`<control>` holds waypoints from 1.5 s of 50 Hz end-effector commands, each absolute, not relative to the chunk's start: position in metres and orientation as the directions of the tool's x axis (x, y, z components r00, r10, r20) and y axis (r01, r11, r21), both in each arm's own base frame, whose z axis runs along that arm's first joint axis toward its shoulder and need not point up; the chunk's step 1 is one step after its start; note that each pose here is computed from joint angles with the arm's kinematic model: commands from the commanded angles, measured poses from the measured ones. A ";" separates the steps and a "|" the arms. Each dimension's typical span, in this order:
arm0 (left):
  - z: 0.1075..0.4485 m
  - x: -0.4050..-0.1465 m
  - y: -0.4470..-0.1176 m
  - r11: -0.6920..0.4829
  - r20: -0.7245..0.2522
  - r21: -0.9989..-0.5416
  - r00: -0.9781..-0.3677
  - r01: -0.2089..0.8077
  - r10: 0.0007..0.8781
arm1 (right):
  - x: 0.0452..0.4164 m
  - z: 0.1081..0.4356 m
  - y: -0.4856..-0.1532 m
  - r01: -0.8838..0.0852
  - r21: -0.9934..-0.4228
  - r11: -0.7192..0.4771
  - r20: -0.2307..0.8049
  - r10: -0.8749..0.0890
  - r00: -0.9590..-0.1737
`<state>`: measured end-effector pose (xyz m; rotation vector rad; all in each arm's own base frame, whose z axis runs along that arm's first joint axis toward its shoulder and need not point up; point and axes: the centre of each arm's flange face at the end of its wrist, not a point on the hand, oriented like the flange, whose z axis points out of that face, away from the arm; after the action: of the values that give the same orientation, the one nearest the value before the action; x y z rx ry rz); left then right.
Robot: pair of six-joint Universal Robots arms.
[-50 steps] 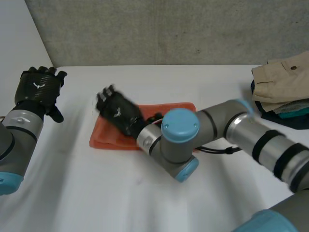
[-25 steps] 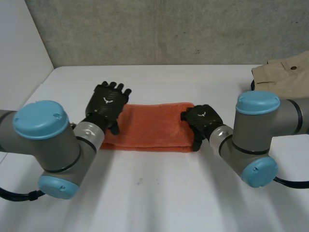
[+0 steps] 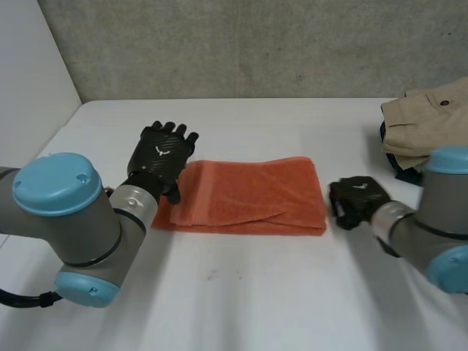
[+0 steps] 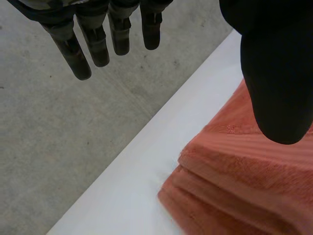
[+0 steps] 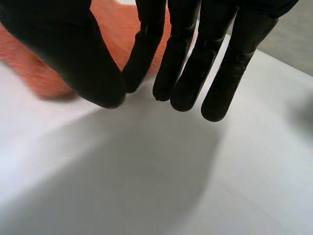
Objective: Fold the laundry.
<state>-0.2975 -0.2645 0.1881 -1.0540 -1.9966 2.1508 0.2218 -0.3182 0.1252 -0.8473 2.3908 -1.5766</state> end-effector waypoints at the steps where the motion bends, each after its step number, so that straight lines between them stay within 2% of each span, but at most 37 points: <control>1: 0.195 -0.292 -0.258 -0.184 -0.447 -0.894 -0.777 0.409 0.443 | 0.173 0.147 -0.327 -0.440 -0.865 0.241 0.296 -0.464 -0.835; 5: 0.197 -0.292 -0.257 -0.187 -0.447 -0.894 -0.778 0.407 0.441 | 0.188 0.160 -0.325 -0.462 -0.873 0.157 0.330 -0.507 -0.796; 9: 0.199 -0.291 -0.257 -0.190 -0.446 -0.895 -0.781 0.404 0.438 | 0.237 0.173 -0.306 -0.413 -0.906 0.088 0.285 -0.594 -0.752; 13: 0.198 -0.291 -0.255 -0.187 -0.446 -0.895 -0.779 0.406 0.441 | 0.261 0.168 -0.289 -0.325 -0.935 0.142 0.162 -0.644 -0.748; 18: 0.198 -0.290 -0.255 -0.185 -0.445 -0.895 -0.779 0.407 0.441 | 0.266 0.146 -0.286 -0.298 -0.926 0.230 0.082 -0.649 -0.757; 26: 0.197 -0.290 -0.255 -0.183 -0.444 -0.895 -0.780 0.406 0.442 | 0.268 0.123 -0.298 -0.316 -0.920 0.232 0.098 -0.644 -0.759; 35: 0.197 -0.289 -0.256 -0.182 -0.445 -0.895 -0.779 0.408 0.442 | 0.269 0.114 -0.307 -0.319 -0.924 0.212 0.117 -0.638 -0.762; 40: 0.198 -0.289 -0.255 -0.185 -0.445 -0.895 -0.779 0.407 0.441 | 0.264 0.115 -0.305 -0.333 -0.918 0.215 0.129 -0.632 -0.764; 44: 0.202 -0.289 -0.255 -0.194 -0.444 -0.896 -0.783 0.400 0.436 | 0.260 0.135 -0.296 -0.329 -0.924 0.193 0.141 -0.629 -0.765; 45: 0.203 -0.289 -0.254 -0.194 -0.445 -0.895 -0.782 0.402 0.436 | 0.255 0.149 -0.294 -0.329 -0.928 0.175 0.157 -0.618 -0.770; 47: 0.205 -0.289 -0.254 -0.199 -0.444 -0.896 -0.784 0.398 0.434 | 0.241 0.157 -0.294 -0.348 -0.920 0.182 0.178 -0.597 -0.782; 52: 0.209 -0.288 -0.254 -0.207 -0.444 -0.896 -0.788 0.393 0.427 | 0.199 0.157 -0.303 -0.465 -0.858 0.217 0.287 -0.549 -0.785; 53: 0.211 -0.287 -0.255 -0.209 -0.444 -0.896 -0.789 0.392 0.424 | 0.193 0.157 -0.306 -0.510 -0.836 0.202 0.336 -0.546 -0.768; 57: 0.215 -0.287 -0.254 -0.219 -0.445 -0.895 -0.791 0.388 0.419 | 0.193 0.165 -0.312 -0.589 -0.799 0.121 0.439 -0.550 -0.710; 60: 0.217 -0.286 -0.254 -0.221 -0.444 -0.896 -0.794 0.385 0.415 | 0.211 0.177 -0.309 -0.590 -0.806 0.050 0.463 -0.567 -0.681; 65: 0.222 -0.285 -0.253 -0.231 -0.444 -0.896 -0.798 0.380 0.409 | 0.275 0.200 -0.288 -0.551 -0.821 -0.150 0.505 -0.641 -0.578; 68: 0.224 -0.284 -0.254 -0.235 -0.445 -0.895 -0.800 0.380 0.402 | 0.305 0.197 -0.278 -0.530 -0.816 -0.232 0.528 -0.673 -0.518; 69: 0.225 -0.283 -0.255 -0.237 -0.446 -0.894 -0.803 0.380 0.395 | 0.333 0.193 -0.262 -0.492 -0.817 -0.301 0.538 -0.706 -0.461; 71: 0.227 -0.281 -0.257 -0.236 -0.446 -0.894 -0.807 0.381 0.388 | 0.359 0.189 -0.244 -0.453 -0.814 -0.363 0.549 -0.735 -0.398; 72: 0.227 -0.280 -0.258 -0.236 -0.446 -0.894 -0.808 0.381 0.385 | 0.380 0.181 -0.225 -0.421 -0.809 -0.411 0.559 -0.761 -0.331; 75: 0.229 -0.277 -0.259 -0.233 -0.444 -0.895 -0.816 0.381 0.371 | 0.402 0.164 -0.203 -0.391 -0.801 -0.453 0.565 -0.788 -0.244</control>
<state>-0.2821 -0.2557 0.2257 -0.9804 -1.9365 2.2582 0.3390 -0.2572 0.1917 -1.5520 1.7129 -1.8475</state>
